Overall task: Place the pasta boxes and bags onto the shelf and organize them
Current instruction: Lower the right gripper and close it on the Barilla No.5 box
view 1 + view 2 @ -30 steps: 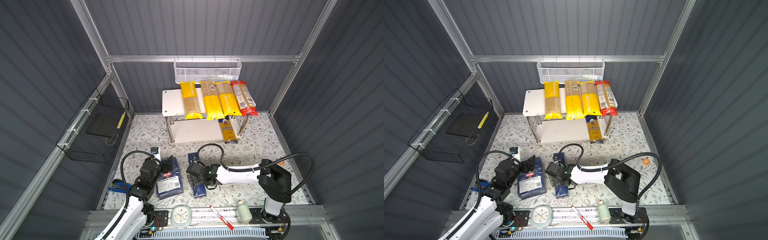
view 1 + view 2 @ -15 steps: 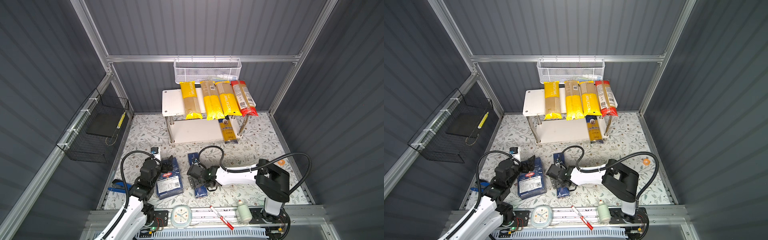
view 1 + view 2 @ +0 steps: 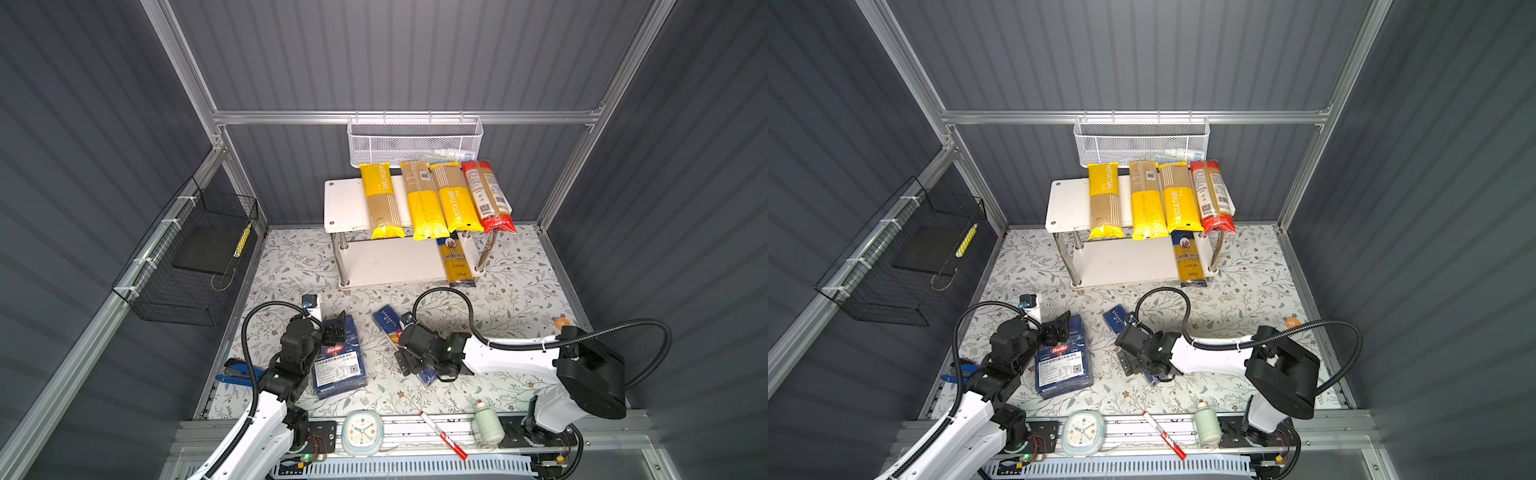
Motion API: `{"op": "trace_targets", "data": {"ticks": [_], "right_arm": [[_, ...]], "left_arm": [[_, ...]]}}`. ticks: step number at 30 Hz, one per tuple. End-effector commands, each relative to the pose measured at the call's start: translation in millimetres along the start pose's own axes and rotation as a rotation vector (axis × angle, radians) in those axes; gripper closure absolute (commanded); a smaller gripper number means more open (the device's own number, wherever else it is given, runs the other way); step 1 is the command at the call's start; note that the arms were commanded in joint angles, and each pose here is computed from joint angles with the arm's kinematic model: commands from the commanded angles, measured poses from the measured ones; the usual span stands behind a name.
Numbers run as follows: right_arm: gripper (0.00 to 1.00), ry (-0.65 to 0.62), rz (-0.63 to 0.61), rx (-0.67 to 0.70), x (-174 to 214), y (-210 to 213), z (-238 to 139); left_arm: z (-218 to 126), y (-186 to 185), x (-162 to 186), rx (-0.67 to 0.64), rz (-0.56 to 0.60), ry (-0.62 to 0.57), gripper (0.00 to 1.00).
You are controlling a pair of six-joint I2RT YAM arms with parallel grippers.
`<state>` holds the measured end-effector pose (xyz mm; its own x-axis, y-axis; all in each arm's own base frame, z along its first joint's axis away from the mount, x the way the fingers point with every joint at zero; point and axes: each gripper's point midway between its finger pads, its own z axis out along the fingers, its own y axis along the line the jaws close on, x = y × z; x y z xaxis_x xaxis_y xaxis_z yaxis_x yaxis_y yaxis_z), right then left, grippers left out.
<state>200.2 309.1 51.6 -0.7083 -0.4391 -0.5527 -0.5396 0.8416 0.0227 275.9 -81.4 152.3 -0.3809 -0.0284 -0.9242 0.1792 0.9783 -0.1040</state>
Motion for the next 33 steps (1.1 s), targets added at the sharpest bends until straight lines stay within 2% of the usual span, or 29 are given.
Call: {"op": "trace_targets", "data": {"ticks": [1, 5, 9, 24, 33], "right_arm": [[0.02, 0.019, -0.123, 0.008, 11.0, -4.0, 3.3], [0.01, 0.062, -0.149, 0.065, 21.5, -19.6, 6.1], [0.01, 0.08, -0.165, 0.038, 28.8, -17.0, 10.3], [0.02, 0.019, -0.138, -0.017, 30.5, -11.9, 27.7], [0.09, -0.008, -0.149, -0.009, 26.5, -9.2, 39.8]], "left_arm": [[-0.5, -2.3, -1.0, 0.013, 0.005, 0.002, 0.01], [-0.6, -2.2, -1.3, 0.012, 0.004, 0.0, 0.01], [-0.3, -2.1, -0.9, 0.011, 0.004, 0.003, 0.01], [-0.6, -2.1, -0.4, 0.013, 0.005, 0.001, 0.01], [-0.9, -2.0, -0.6, 0.012, 0.004, 0.001, 0.01]]}}
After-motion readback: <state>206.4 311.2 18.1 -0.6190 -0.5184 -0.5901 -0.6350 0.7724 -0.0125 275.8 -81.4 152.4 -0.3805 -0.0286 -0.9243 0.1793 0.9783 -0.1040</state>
